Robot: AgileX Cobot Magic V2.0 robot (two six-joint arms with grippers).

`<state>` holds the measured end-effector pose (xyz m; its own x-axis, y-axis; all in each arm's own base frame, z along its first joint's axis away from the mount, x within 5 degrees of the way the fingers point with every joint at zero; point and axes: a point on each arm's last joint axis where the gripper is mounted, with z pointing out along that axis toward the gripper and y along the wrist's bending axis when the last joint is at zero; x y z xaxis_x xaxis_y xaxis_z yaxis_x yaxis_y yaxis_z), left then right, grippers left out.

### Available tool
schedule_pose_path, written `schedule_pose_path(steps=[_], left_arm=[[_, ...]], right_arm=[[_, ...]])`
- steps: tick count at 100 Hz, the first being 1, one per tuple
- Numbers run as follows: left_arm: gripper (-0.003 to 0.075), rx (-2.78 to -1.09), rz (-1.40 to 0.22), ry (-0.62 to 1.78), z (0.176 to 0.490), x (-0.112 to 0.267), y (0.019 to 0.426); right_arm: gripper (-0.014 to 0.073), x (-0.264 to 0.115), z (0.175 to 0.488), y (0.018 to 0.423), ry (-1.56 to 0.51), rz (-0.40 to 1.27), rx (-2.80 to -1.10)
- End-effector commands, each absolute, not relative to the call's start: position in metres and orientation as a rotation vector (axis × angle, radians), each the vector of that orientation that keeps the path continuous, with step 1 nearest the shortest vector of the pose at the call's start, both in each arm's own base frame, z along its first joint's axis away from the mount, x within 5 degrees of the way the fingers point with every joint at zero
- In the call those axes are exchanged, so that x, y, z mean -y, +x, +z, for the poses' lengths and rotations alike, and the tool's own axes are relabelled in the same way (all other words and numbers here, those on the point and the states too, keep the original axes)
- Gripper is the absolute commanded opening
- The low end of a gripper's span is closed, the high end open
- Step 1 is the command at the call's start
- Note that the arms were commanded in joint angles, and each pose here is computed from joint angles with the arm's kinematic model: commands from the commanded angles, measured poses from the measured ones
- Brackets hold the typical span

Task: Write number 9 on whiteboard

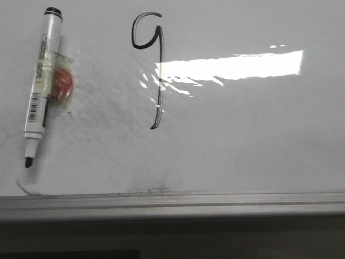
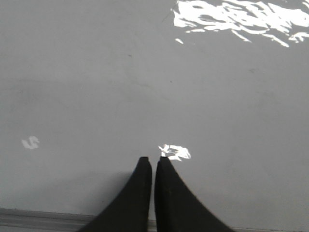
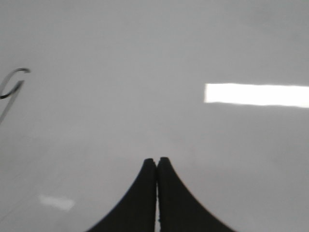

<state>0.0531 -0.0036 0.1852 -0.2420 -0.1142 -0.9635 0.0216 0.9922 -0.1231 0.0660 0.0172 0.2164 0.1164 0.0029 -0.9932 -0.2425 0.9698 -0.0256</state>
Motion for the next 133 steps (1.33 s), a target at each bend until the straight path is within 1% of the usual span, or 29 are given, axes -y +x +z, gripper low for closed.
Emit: schedule_pose_path(steps=[1,10,18,31,41,55,92,93,133], left_arm=[[-0.002,-1.783,-0.143,-0.089,0.177,0.003,0.053],[-0.002,-1.783,-0.143,-0.089,0.177,0.003,0.053],[-0.002,-1.783,-0.143,-0.089,0.177,0.003,0.053],[-0.002,-1.783,-0.143,-0.089,0.177,0.003,0.053],[-0.002,-1.785,-0.143,-0.089,0.177,0.003,0.053],[-0.002,-1.785,-0.143,-0.089,0.177,0.003,0.053],[-0.002,-1.785,-0.143,-0.089,0.177,0.003,0.053],[-0.002,-1.785,-0.143,-0.089,0.177,0.003,0.053],[-0.002,-1.785,-0.143,-0.089,0.177,0.003,0.053]], right_arm=[[-0.0064,-0.011,0.222,0.064,-0.12,0.108,-1.362],[-0.0064,-0.004,0.219,0.062,-0.05,0.017,-1.38],[-0.0064,0.002,0.209,0.06,0.013,-0.049,-1.479],[-0.0064,0.008,0.194,0.054,0.132,-0.089,-1.619],[-0.0064,0.009,0.186,0.053,0.143,-0.121,-1.705],[-0.0064,0.01,0.18,0.052,0.14,-0.131,-1.778],[-0.0064,0.01,0.18,0.052,0.135,-0.134,-1.778],[-0.0064,0.006,0.18,0.053,0.078,-0.088,-1.78],[-0.0064,0.006,0.18,0.053,0.078,-0.088,-1.78]])
